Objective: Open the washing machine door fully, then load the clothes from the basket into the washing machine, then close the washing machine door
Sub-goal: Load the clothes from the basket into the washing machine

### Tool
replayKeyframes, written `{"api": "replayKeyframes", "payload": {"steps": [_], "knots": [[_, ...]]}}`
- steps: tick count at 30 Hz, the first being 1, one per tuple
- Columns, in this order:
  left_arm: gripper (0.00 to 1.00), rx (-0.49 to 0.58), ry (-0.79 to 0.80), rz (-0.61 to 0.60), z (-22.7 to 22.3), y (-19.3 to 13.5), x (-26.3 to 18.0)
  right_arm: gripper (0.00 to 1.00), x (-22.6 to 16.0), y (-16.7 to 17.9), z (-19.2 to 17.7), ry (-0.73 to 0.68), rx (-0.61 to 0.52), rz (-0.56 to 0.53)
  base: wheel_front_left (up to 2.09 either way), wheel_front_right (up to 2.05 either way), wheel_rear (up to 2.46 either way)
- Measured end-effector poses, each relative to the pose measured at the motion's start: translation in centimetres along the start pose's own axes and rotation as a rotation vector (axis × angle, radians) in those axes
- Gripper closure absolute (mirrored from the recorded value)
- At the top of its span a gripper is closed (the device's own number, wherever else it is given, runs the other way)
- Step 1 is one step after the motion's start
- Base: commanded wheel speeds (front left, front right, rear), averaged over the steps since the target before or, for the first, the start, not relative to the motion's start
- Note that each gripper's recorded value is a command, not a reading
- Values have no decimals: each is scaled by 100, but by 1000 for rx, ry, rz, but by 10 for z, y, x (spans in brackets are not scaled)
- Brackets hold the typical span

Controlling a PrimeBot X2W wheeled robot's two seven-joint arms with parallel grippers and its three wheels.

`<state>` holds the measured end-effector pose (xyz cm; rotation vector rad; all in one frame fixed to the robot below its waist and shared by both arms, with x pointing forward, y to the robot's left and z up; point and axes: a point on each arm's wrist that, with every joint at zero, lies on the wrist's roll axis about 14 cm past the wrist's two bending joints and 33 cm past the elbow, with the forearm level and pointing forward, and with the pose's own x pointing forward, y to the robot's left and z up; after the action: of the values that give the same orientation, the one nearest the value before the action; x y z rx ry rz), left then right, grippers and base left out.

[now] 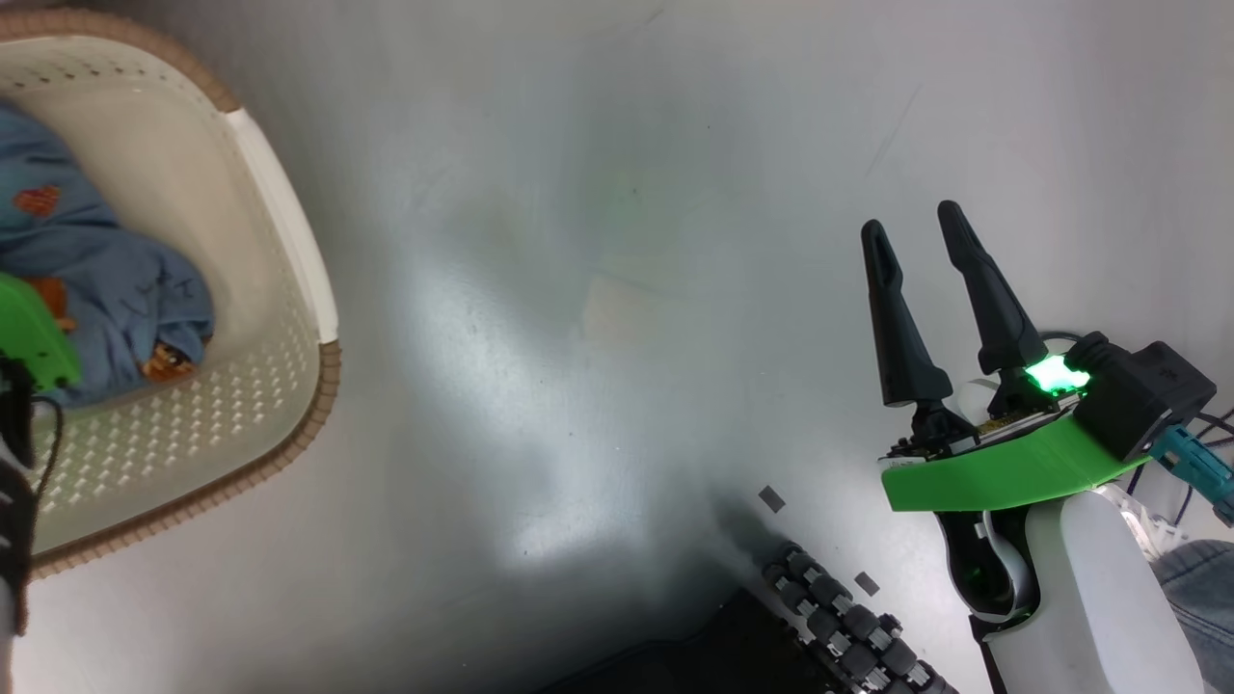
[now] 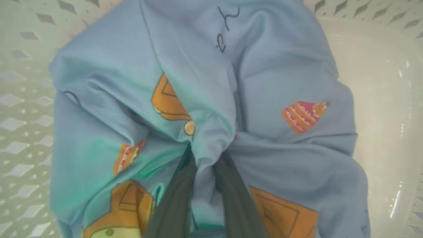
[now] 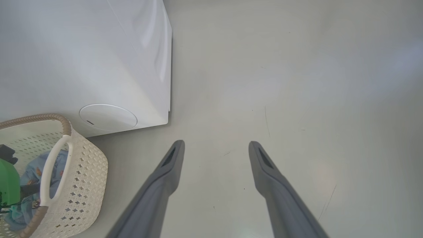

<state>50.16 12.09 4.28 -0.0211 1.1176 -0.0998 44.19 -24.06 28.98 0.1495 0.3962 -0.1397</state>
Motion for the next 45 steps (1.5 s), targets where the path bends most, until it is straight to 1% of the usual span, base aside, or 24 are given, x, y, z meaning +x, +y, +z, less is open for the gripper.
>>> {"api": "replayKeyframes", "payload": {"steps": [1, 2, 12, 22, 27, 32, 45], "knots": [[91, -3, -6, -7, 1, -2, -1, 0, 0, 0, 0, 0, 1, 1, 0, 0, 0], [100, -6, -12, -11, 1, -3, -2, 0, 1, 1, 0, -1, 3, 3, 0, 0, 0], [100, -59, -112, -26, 21, -4, -23, 0, 2, 7, 12, -35, 15, 19, 0, 0, 0], [100, -108, -173, -50, 27, -5, -62, 0, 3, 23, 36, -97, 18, 61, 0, 0, 0], [100, -141, -218, -70, 33, -11, -90, 0, -2, 28, 53, -140, 17, 73, 0, 0, 0], [100, -162, -296, -86, 47, -11, -117, 0, -8, 36, 70, -179, 25, 93, 0, 0, 0], [100, -226, -427, -92, 48, -10, -195, 0, -47, 46, 94, -228, 12, 120, 0, 0, 0]]}}
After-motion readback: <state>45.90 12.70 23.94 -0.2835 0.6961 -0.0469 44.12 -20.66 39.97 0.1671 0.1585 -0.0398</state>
